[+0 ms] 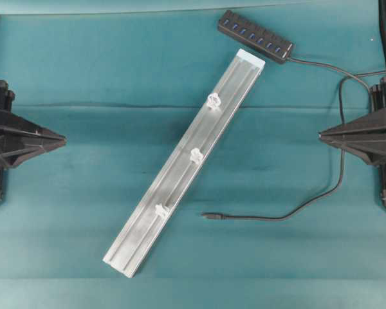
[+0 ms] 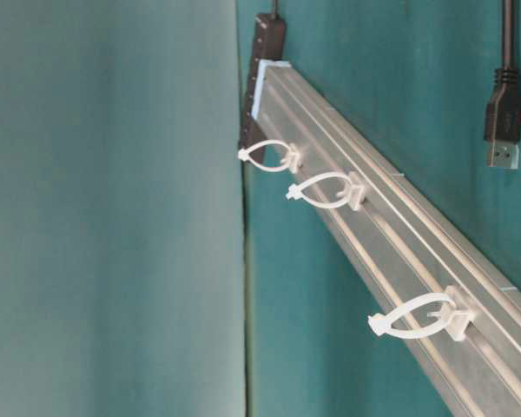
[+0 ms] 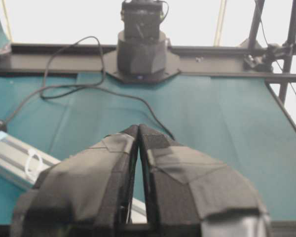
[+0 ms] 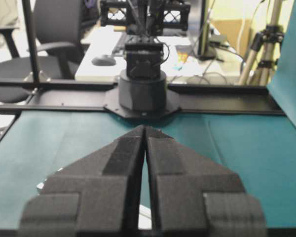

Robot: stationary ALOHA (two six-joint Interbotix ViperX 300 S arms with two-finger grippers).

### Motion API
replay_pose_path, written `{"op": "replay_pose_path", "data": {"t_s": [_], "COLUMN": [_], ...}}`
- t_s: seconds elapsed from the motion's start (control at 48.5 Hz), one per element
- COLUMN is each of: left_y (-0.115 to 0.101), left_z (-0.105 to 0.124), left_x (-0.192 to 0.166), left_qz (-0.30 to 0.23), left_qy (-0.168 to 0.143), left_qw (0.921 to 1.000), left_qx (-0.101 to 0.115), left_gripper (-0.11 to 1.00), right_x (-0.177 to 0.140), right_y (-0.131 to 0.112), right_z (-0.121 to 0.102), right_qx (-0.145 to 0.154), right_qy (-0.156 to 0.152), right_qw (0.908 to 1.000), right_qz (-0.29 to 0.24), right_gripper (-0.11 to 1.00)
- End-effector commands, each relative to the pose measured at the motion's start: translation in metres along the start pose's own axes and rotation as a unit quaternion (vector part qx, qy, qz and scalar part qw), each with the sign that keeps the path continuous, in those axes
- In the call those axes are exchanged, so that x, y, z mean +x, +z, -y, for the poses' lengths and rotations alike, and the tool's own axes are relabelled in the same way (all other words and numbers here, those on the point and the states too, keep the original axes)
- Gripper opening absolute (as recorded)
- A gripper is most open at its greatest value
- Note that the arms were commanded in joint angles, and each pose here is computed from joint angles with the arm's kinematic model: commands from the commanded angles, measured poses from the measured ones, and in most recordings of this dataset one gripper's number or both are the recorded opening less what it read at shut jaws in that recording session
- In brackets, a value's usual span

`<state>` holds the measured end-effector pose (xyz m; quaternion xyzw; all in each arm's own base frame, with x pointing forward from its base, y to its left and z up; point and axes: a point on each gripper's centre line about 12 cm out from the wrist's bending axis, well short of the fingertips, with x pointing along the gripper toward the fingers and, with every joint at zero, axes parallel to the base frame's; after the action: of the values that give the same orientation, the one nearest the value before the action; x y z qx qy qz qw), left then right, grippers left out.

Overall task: Pass the USB cable through three rings with both arms.
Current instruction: 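Move the right gripper toward the black USB cable plug end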

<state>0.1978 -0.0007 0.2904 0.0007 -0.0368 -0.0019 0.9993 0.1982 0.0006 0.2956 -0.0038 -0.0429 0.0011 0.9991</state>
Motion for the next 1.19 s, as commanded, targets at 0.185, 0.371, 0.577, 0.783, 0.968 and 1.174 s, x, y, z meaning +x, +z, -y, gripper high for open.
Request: {"op": "replay_pose_path", "data": {"t_s": [0.185, 0.371, 0.577, 0.783, 0.968, 1.174], "left_y": [0.015, 0.023, 0.025, 0.027, 0.029, 0.029], "left_z": [0.010, 0.011, 0.009, 0.003, 0.002, 0.002], "left_x": [0.007, 0.008, 0.010, 0.010, 0.010, 0.010], "left_qz": [0.015, 0.023, 0.025, 0.027, 0.027, 0.029], "left_qy": [-0.027, -0.028, -0.024, -0.009, -0.007, -0.007], "left_qw": [0.9994, 0.9992, 0.9993, 0.9995, 0.9995, 0.9994], "left_qx": [-0.017, -0.017, -0.015, -0.015, -0.017, -0.018], "left_gripper": [0.00, 0.00, 0.00, 0.00, 0.00, 0.00], "right_x": [0.018, 0.038, 0.073, 0.115, 0.146, 0.164], "right_y": [0.012, -0.002, -0.028, -0.052, -0.071, -0.100], "right_z": [-0.005, -0.008, -0.012, -0.018, -0.022, -0.026], "right_qx": [0.089, 0.122, 0.137, 0.128, 0.107, 0.060], "right_qy": [0.004, -0.002, -0.014, -0.019, -0.015, 0.005], "right_qw": [0.9921, 0.9703, 0.9364, 0.8805, 0.8206, 0.7924], "right_qz": [-0.089, -0.209, -0.323, -0.456, -0.561, -0.607], "right_gripper": [0.01, 0.01, 0.01, 0.01, 0.01, 0.02]}}
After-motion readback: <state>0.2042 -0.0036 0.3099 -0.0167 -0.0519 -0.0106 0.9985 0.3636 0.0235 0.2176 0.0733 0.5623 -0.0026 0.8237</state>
